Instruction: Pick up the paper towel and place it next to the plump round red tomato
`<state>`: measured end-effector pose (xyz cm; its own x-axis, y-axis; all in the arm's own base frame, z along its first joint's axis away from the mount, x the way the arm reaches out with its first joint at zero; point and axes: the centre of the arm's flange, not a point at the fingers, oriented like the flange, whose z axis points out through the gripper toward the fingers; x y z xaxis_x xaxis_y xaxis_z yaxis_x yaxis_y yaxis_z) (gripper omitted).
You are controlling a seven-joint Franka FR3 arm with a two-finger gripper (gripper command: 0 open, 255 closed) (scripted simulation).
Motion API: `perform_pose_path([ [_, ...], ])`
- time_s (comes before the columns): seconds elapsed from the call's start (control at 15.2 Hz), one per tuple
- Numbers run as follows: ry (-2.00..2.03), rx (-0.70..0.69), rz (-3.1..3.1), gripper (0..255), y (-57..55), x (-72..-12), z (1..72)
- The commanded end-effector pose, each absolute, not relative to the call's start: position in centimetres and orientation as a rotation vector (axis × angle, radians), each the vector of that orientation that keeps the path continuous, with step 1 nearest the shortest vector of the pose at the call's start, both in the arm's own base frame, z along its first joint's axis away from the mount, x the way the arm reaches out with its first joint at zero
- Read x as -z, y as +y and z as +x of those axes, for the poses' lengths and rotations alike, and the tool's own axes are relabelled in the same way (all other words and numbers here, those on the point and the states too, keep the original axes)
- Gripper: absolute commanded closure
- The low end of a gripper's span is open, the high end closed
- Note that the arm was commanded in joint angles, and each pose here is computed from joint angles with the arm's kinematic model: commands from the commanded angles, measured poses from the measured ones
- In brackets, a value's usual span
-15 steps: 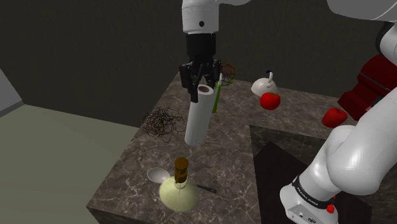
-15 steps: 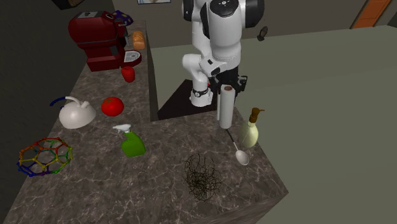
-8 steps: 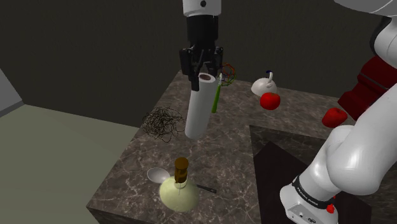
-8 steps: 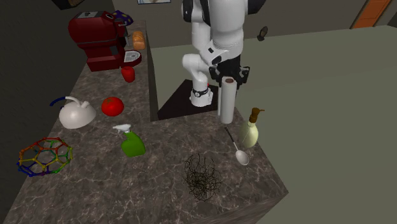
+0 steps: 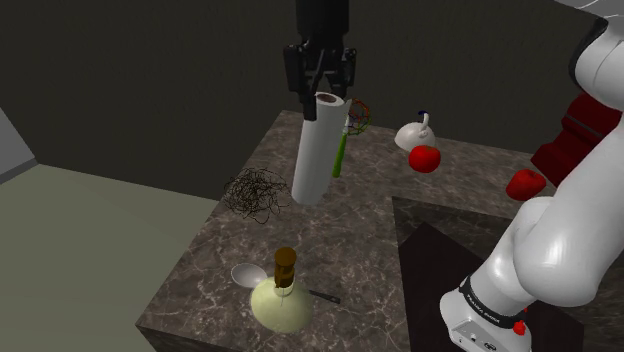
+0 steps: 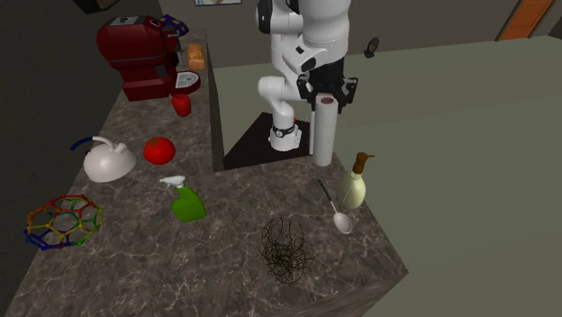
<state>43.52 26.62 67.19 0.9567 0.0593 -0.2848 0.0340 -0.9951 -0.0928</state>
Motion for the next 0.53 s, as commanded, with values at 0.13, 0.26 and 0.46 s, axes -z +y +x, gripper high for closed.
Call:
perform_pose_path([
  [0.13,-0.072,-0.444,-3.021,255,25.3,-68.8,43.4],
  [0.26,-0.072,-0.444,-3.021,255,22.7,-68.8,43.0],
  [0.46,-0.072,-0.444,-3.021,255,18.8,-68.8,42.4],
])
